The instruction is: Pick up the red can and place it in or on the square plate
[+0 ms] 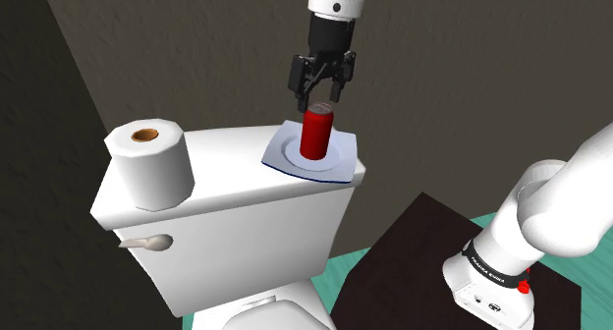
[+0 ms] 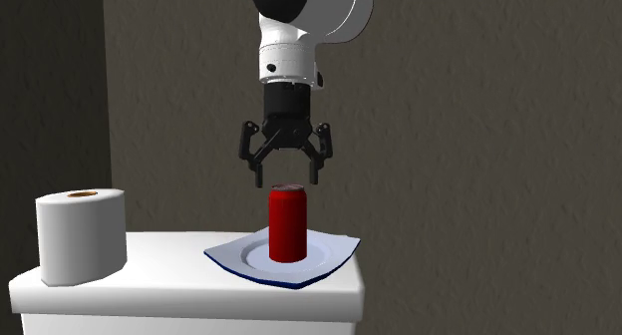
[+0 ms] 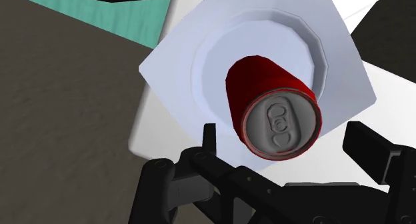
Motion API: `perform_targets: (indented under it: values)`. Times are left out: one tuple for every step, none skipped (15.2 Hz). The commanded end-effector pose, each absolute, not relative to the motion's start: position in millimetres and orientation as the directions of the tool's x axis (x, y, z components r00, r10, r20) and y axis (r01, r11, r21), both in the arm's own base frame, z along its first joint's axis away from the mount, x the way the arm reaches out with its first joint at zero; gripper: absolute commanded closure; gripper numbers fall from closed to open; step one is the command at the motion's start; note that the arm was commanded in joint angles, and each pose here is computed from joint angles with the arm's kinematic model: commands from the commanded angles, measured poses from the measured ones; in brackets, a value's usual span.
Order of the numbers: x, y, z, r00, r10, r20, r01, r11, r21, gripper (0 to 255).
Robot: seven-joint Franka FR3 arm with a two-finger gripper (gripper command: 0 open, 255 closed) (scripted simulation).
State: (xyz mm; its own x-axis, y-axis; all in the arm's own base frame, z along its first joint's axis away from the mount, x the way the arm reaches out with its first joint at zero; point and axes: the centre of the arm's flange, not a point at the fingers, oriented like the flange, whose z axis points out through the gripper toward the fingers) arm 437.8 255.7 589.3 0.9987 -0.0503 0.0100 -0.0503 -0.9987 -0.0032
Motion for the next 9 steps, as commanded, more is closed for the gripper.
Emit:
perform_targets:
  values:
    - [437, 257, 611, 0.999, -0.05, 0.009, -0.05, -0.999, -0.003, 0]
    - [437, 257, 622, 0.999, -0.05, 0.009, -0.05, -0.999, -0.003, 0]
    - [437, 257, 622, 0.999, -0.05, 0.009, -0.05, -0.999, -0.003, 0]
    - [437, 257, 622, 0.999, -0.05, 0.009, -0.05, -0.999, -0.003, 0]
    - [437, 257, 622, 0.999, -0.05, 0.009, -0.05, -0.999, -0.003, 0]
    - [437, 257, 622, 0.999, -0.05, 0.009, -0.05, -0.999, -0.003, 0]
    - [437, 257, 622, 0.999, -0.05, 0.009, -0.05, -0.999, -0.003, 0]
    - [437, 257, 622, 0.999, -0.05, 0.009, -0.05, -0.999, -0.003, 0]
    - [437, 257, 622, 0.999, -0.05, 0.009, -0.05, -0.999, -0.003, 0]
